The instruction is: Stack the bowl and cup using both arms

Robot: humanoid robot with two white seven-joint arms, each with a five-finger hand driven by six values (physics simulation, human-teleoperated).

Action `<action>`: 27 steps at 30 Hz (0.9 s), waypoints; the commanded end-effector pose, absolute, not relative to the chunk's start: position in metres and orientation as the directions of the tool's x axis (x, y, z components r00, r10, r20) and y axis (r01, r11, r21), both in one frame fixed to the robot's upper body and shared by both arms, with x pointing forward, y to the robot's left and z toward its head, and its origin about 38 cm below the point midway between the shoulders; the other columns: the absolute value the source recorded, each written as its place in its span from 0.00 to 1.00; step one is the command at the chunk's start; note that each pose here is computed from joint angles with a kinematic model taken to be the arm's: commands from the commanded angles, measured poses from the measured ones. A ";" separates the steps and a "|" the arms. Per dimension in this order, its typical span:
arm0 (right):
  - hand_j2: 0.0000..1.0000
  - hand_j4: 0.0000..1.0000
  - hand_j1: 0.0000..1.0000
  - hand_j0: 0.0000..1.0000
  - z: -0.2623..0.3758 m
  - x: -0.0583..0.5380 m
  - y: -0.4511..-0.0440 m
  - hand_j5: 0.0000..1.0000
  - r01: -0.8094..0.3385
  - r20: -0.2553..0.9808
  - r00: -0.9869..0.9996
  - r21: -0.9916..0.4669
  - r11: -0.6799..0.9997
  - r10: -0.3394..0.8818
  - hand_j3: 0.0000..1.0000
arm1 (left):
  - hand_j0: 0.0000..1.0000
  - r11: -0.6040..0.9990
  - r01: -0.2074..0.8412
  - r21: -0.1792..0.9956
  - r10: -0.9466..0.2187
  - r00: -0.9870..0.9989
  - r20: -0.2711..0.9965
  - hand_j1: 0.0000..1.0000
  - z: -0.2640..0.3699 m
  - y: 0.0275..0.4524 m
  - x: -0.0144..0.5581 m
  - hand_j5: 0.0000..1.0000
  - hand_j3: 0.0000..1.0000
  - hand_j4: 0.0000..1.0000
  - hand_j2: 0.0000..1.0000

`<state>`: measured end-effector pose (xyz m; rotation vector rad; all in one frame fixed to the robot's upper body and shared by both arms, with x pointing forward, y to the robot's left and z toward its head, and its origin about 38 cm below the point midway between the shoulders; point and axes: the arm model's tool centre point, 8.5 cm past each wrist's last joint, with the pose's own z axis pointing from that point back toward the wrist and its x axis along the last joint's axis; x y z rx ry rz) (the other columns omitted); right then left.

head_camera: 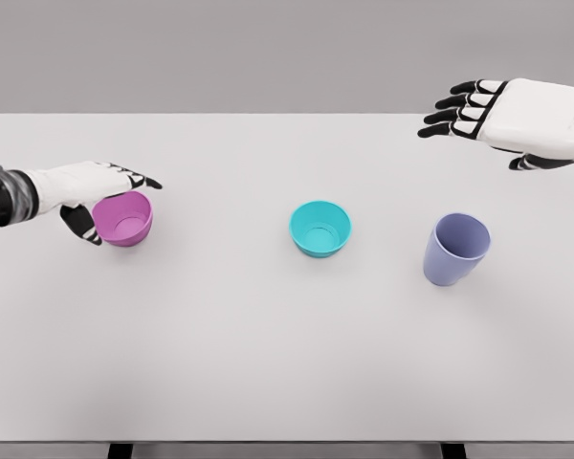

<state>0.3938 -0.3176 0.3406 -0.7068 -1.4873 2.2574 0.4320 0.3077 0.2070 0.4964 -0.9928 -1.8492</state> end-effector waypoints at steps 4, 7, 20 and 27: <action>1.00 1.00 1.00 1.00 0.341 0.394 -0.318 1.00 -0.017 -0.212 -0.815 -0.922 -0.387 0.540 1.00 | 1.00 -0.231 0.564 0.793 -0.879 -0.471 0.079 1.00 0.200 0.307 0.432 1.00 1.00 1.00 1.00; 1.00 1.00 1.00 1.00 0.341 0.394 -0.318 1.00 -0.017 -0.212 -0.815 -0.922 -0.387 0.540 1.00 | 1.00 -0.230 0.571 0.788 -0.880 -0.468 0.083 1.00 0.201 0.307 0.435 1.00 1.00 1.00 1.00; 1.00 1.00 1.00 1.00 0.341 0.394 -0.318 1.00 -0.016 -0.211 -0.815 -0.922 -0.386 0.539 1.00 | 1.00 -0.229 0.594 0.771 -0.877 -0.470 0.101 1.00 0.198 0.306 0.436 1.00 1.00 1.00 1.00; 1.00 1.00 1.00 1.00 0.341 0.394 -0.318 1.00 -0.016 -0.211 -0.815 -0.922 -0.386 0.539 1.00 | 1.00 -0.221 0.602 0.767 -0.887 -0.452 0.099 1.00 0.195 0.311 0.439 1.00 1.00 1.00 1.00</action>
